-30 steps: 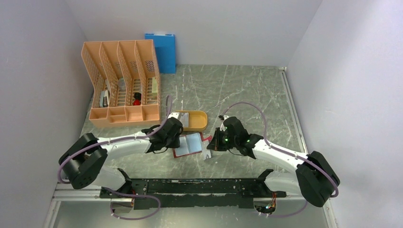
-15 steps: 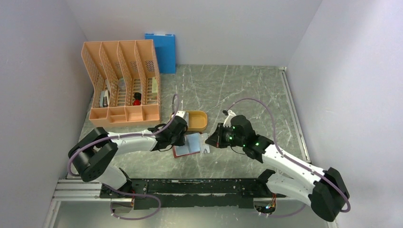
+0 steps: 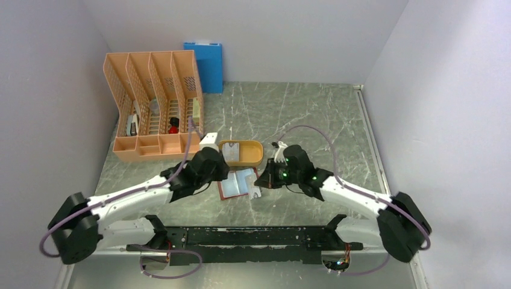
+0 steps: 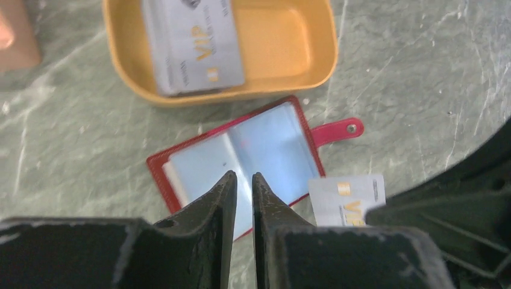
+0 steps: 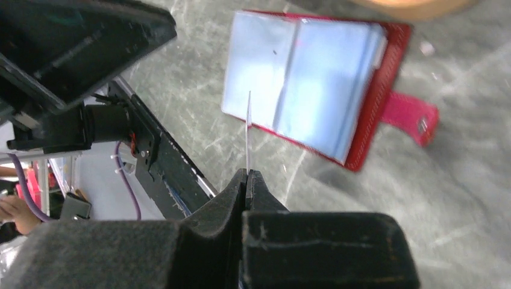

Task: Put the credit cards into the card holder
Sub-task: Insert the credit card into the card holder.

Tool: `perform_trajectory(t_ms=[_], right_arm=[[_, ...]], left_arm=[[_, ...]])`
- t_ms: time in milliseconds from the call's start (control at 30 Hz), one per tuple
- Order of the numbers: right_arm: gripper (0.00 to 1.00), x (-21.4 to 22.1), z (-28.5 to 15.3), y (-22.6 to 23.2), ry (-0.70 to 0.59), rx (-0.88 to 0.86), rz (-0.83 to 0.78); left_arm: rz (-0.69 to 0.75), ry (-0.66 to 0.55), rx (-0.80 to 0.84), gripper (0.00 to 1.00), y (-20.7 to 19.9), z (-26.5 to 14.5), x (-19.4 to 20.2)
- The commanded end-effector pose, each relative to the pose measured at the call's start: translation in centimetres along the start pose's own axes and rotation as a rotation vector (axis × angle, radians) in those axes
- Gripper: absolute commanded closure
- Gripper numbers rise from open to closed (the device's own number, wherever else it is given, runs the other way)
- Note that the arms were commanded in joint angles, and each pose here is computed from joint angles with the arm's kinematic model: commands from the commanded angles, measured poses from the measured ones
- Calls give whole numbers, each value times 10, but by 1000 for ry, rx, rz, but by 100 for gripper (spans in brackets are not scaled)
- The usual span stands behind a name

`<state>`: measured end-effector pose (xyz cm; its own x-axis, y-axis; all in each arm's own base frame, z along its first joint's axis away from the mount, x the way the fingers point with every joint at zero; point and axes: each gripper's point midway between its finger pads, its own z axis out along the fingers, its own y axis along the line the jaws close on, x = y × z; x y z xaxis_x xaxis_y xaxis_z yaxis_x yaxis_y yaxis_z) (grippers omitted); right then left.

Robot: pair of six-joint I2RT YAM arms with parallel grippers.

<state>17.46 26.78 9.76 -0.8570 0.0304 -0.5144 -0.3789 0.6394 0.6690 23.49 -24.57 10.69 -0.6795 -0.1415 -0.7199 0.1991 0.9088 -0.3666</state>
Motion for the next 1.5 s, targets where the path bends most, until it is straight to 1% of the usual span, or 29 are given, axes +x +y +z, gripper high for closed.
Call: perform_trajectory(t_ms=[0, 167, 300, 467, 733, 1267, 1467], right_arm=[[100, -25, 23, 29, 15, -109, -140], [100, -28, 46, 27, 24, -137, -156], [100, -25, 65, 10, 52, -85, -154], [100, -26, 78, -5, 54, -27, -129], [100, -16, 82, -22, 68, 37, -56], [100, 0, 90, -35, 114, 89, 83], [100, 1, 94, -39, 104, 96, 135]], left_arm=[[-104, 75, -135, 80, 50, -14, 44], [-153, 139, -145, 82, 66, -12, 74], [-155, 175, -154, 83, 71, -5, 83], [-147, 196, -151, 85, 72, 0, 86], [-142, 195, -148, 86, 74, 1, 88], [-140, 202, -158, 88, 78, -1, 93], [-134, 209, -157, 88, 79, 0, 95]])
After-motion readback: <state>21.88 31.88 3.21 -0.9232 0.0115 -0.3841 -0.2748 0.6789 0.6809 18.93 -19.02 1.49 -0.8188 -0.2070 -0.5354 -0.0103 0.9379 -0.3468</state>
